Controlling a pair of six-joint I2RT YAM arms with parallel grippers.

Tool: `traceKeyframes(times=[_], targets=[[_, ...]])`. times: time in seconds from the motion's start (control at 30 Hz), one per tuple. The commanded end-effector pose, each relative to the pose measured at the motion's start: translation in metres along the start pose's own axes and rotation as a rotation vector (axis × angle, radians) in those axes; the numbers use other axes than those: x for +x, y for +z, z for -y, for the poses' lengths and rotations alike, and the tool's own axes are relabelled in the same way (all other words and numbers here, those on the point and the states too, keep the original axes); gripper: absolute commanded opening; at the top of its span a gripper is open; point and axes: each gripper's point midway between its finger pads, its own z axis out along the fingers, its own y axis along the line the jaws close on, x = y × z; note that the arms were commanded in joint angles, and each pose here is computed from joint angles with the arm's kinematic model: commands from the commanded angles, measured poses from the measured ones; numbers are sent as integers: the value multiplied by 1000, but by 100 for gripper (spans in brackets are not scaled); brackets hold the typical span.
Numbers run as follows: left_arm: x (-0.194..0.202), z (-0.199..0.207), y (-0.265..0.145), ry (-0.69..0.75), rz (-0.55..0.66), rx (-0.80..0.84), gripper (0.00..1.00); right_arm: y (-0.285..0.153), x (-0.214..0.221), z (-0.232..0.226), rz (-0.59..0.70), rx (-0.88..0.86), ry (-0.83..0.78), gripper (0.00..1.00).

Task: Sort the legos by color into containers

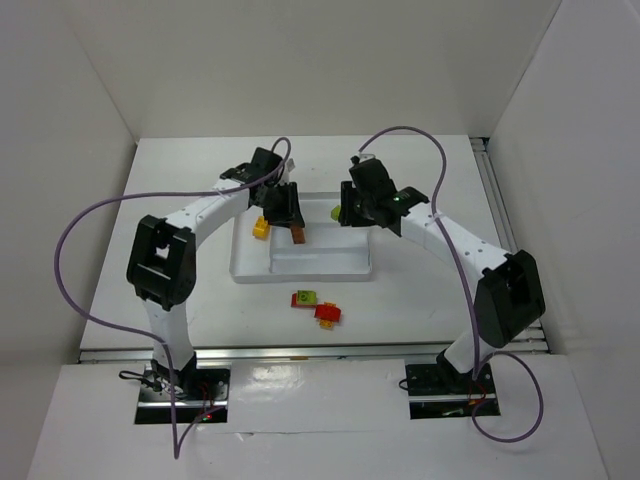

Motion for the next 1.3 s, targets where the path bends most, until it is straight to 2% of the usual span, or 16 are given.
traceKeyframes(times=[0.0, 0.07, 0.1, 0.13, 0.23, 0.27, 0.33, 0.37, 0.43, 0.6, 0.7, 0.9, 1.07, 1.13, 1.23, 1.27], targets=[[-13, 5, 17, -22, 29, 0, 0, -26, -13, 2, 65, 9, 13, 20], [-10, 7, 24, -31, 15, -2, 7, -24, -10, 5, 60, 21, 12, 20], [-8, 5, 29, -34, 4, -7, 16, -25, -8, 6, 52, 25, 11, 20], [-8, 5, 29, -34, 4, -7, 32, -25, -8, 6, 52, 25, 11, 20], [-12, 5, 28, -32, 16, -11, 60, -25, -8, 6, 52, 25, 11, 20], [-15, 7, 26, -18, 24, -7, 76, -25, -8, 6, 52, 25, 11, 20], [-16, 9, 23, -4, 23, -26, 89, -25, -8, 6, 52, 25, 11, 20], [-15, 8, 17, -7, 18, -42, 100, -25, -8, 6, 52, 25, 11, 20], [-18, 10, -1, 18, 34, -57, 100, -26, -12, 0, 60, -4, 13, 20], [-51, 15, -75, 69, 200, -135, 100, -13, -6, -23, 40, -82, -6, 20], [-73, -24, -130, -18, 318, -242, 100, -10, -6, -64, 38, -153, -66, 20], [-76, -103, -220, -266, 450, -344, 100, 29, 18, -155, -17, -299, -199, 20], [-62, -119, -254, -329, 520, -335, 100, 57, 19, -205, -19, -375, -257, 20], [-59, -119, -266, -327, 574, -322, 100, 73, 35, -216, -68, -399, -271, 24], [-59, -119, -273, -331, 596, -303, 100, 83, 34, -231, -56, -405, -304, 63], [-59, -119, -273, -331, 596, -303, 100, 79, 21, -239, -30, -419, -312, 70]])
